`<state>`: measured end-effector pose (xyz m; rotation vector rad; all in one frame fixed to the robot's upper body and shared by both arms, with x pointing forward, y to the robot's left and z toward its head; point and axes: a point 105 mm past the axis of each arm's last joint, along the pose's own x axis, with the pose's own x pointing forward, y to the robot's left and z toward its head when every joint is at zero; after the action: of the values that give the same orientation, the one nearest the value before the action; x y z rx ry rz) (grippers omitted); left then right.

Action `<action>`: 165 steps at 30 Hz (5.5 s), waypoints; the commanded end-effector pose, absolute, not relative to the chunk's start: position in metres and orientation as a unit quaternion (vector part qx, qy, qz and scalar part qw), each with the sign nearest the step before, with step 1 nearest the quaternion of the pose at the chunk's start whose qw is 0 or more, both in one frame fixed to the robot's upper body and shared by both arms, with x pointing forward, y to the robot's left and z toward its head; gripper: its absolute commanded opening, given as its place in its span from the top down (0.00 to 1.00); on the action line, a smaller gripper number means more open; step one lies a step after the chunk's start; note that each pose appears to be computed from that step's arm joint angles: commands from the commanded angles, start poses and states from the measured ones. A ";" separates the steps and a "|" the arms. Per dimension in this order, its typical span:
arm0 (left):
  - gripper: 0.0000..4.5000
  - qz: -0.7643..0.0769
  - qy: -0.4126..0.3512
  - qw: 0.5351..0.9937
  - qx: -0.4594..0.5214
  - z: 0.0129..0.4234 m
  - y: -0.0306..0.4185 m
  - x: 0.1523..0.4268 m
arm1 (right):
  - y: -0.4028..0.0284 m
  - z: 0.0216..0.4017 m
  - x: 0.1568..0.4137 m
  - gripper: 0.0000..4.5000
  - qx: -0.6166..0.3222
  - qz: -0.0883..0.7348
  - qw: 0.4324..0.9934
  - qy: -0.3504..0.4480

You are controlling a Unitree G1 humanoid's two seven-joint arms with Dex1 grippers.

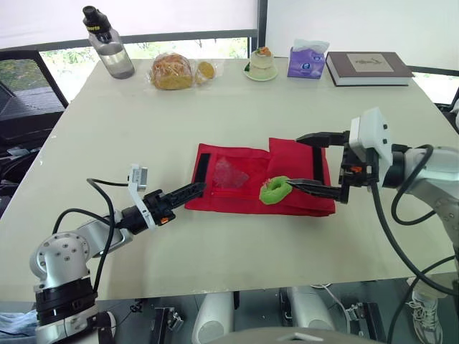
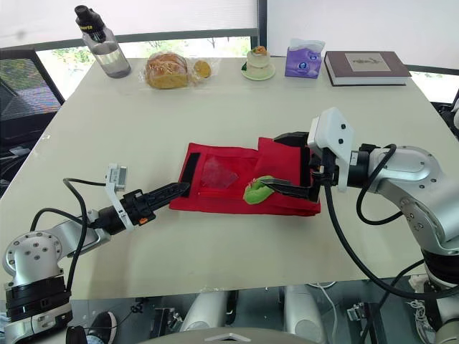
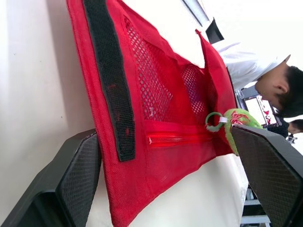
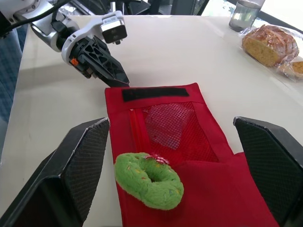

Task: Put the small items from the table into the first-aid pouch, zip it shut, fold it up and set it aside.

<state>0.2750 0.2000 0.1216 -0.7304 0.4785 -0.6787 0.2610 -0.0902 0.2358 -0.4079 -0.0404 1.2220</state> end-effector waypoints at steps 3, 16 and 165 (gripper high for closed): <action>0.15 -0.321 0.174 0.855 -0.368 0.140 0.208 0.277 | -0.088 0.252 0.256 0.00 -0.199 0.572 0.795 -0.047; 0.97 -0.314 0.167 0.860 -0.365 0.138 0.214 0.267 | -0.081 0.253 0.257 0.00 -0.168 0.580 0.795 -0.053; 0.98 -0.672 0.048 0.697 0.245 0.101 -0.050 0.339 | -0.217 0.158 0.244 0.00 -0.087 0.435 0.896 -0.033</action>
<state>0.3438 -0.0524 0.1286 0.5316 0.0102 -1.4772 0.2460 -0.2129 0.1481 -0.1413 -0.0351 0.9079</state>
